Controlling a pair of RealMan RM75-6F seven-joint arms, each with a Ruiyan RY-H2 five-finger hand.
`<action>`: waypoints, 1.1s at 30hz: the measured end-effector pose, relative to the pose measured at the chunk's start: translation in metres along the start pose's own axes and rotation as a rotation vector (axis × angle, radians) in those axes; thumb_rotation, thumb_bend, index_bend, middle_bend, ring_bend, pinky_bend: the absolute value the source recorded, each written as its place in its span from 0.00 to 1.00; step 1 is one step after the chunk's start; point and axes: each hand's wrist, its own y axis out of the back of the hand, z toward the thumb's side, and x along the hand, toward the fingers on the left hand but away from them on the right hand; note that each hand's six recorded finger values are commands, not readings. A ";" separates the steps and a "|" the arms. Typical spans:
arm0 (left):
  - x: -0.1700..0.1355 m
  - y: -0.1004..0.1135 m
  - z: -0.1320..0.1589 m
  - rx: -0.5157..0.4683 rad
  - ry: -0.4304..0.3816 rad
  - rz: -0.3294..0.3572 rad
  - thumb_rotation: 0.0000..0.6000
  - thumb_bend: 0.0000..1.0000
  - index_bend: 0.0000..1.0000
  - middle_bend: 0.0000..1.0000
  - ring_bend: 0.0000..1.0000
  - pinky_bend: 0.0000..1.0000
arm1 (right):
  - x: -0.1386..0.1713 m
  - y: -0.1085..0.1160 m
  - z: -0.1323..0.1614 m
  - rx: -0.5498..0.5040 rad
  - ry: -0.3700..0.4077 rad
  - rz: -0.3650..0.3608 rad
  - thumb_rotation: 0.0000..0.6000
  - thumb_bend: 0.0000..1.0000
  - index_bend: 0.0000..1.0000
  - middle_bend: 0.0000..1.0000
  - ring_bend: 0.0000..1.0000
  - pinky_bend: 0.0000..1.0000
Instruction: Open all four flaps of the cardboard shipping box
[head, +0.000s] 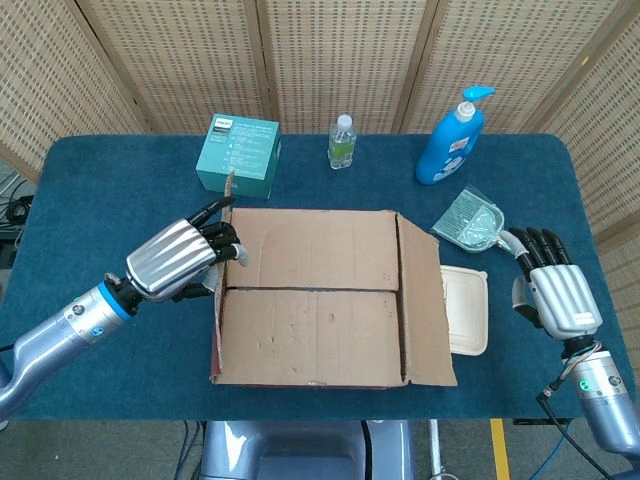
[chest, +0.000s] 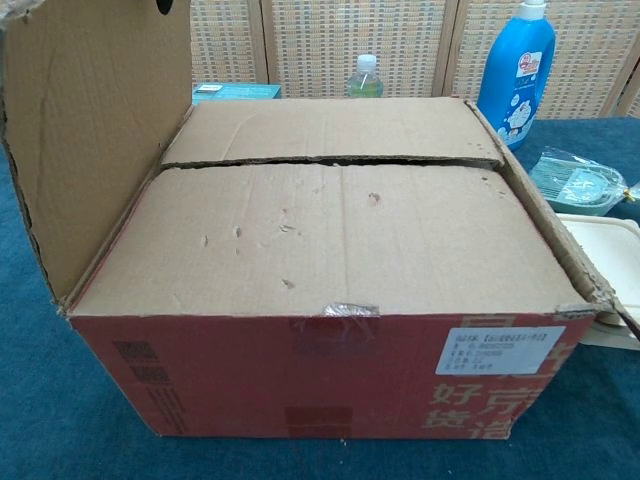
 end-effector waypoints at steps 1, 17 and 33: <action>-0.003 0.002 -0.001 0.001 0.004 0.007 0.67 1.00 0.41 0.46 0.30 0.02 | 0.000 0.000 0.001 0.001 0.001 0.000 1.00 0.83 0.05 0.10 0.00 0.03; -0.050 0.012 -0.025 0.035 0.097 -0.023 0.67 1.00 0.41 0.47 0.31 0.02 | -0.001 0.004 0.009 0.015 0.015 -0.002 1.00 0.83 0.05 0.10 0.00 0.03; -0.086 0.009 -0.052 0.077 0.252 -0.106 0.65 0.62 0.40 0.44 0.31 0.02 | -0.001 0.003 0.010 0.010 0.015 0.002 1.00 0.83 0.05 0.10 0.00 0.03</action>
